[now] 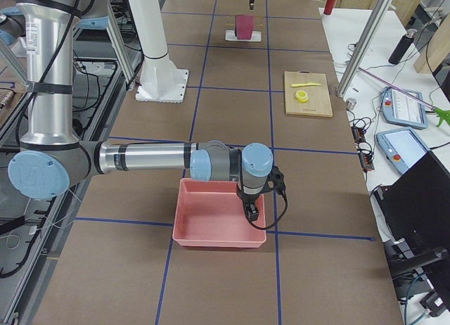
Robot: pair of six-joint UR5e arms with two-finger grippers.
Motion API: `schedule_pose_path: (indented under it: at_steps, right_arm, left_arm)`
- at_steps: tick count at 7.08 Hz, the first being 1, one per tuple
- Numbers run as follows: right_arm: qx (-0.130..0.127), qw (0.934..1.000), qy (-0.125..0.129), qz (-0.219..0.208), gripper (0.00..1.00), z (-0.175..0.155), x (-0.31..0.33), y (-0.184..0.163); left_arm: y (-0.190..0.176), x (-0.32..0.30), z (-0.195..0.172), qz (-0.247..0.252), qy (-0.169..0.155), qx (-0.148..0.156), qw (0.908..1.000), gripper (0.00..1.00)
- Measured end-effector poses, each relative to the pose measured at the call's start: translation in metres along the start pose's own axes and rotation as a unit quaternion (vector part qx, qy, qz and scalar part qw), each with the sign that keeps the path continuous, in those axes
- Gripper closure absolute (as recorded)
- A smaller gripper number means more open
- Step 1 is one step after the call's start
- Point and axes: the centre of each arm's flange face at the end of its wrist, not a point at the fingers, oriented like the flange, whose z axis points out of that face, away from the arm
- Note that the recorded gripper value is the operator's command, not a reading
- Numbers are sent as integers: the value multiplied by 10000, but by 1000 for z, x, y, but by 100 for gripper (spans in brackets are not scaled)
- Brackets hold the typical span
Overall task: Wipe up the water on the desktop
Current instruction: 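Lower the left gripper onto the pink cloth on the white tray and grasp it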
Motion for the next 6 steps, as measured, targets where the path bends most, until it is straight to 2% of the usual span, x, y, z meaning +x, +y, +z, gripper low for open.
schedule_pose_path:
  at_steps: [3,5,6]
  right_arm:
    - [-1,10000,-4,-5,0,0,-1,-1]
    - [-6,10000,-22,8,0,1,0,0]
    - [-12,10000,-28,17,0,2,0,1]
  left_arm:
    - [5,2,24,105,-273,5,9996,3]
    - [6,-2,36,111,-384,-37,9992,28]
    - [7,-2,38,115,-397,-56,9991,34]
